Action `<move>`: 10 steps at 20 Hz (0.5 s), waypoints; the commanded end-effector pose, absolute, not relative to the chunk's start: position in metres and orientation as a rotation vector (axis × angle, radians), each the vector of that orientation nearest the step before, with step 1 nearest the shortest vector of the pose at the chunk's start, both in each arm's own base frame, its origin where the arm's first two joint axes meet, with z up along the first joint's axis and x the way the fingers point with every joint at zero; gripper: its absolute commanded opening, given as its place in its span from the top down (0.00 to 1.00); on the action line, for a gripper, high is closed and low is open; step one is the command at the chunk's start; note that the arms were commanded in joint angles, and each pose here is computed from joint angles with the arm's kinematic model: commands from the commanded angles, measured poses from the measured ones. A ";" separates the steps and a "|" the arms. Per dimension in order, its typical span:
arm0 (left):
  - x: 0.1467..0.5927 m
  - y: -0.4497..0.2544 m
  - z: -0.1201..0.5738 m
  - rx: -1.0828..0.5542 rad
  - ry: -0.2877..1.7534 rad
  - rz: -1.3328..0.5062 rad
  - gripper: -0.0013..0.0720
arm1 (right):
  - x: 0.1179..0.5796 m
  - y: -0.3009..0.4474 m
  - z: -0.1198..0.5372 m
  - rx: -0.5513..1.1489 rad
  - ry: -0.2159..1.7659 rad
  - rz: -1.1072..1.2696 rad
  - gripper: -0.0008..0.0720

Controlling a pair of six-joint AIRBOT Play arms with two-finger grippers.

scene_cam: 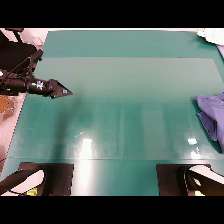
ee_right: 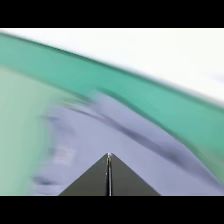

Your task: Fold the shirts.

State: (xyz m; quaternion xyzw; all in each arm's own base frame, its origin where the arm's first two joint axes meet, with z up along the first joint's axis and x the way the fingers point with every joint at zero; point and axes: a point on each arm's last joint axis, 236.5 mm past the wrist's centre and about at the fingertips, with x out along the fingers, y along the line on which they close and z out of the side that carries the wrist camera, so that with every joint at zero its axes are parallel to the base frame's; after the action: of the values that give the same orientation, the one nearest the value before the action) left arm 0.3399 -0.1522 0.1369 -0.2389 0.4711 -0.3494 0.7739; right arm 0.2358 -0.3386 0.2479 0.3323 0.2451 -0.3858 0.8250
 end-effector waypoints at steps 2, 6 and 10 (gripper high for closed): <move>0.365 -0.158 0.188 -0.406 0.806 -0.811 0.95 | 0.378 -0.193 0.304 0.389 0.568 -0.270 0.97; 0.369 -0.167 0.237 -0.244 0.691 -0.831 0.95 | 0.418 0.012 0.239 0.237 0.970 0.295 0.97; 0.358 -0.189 0.242 -0.148 0.719 -0.831 0.95 | 0.401 0.167 0.200 0.042 1.137 0.646 0.97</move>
State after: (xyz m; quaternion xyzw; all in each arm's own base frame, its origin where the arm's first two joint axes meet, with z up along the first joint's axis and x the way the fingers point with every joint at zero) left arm 0.3613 -0.1789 0.2346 -0.1060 0.3432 -0.3985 0.8439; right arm 0.4292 0.0547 0.2272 0.0953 0.4731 0.1778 0.8576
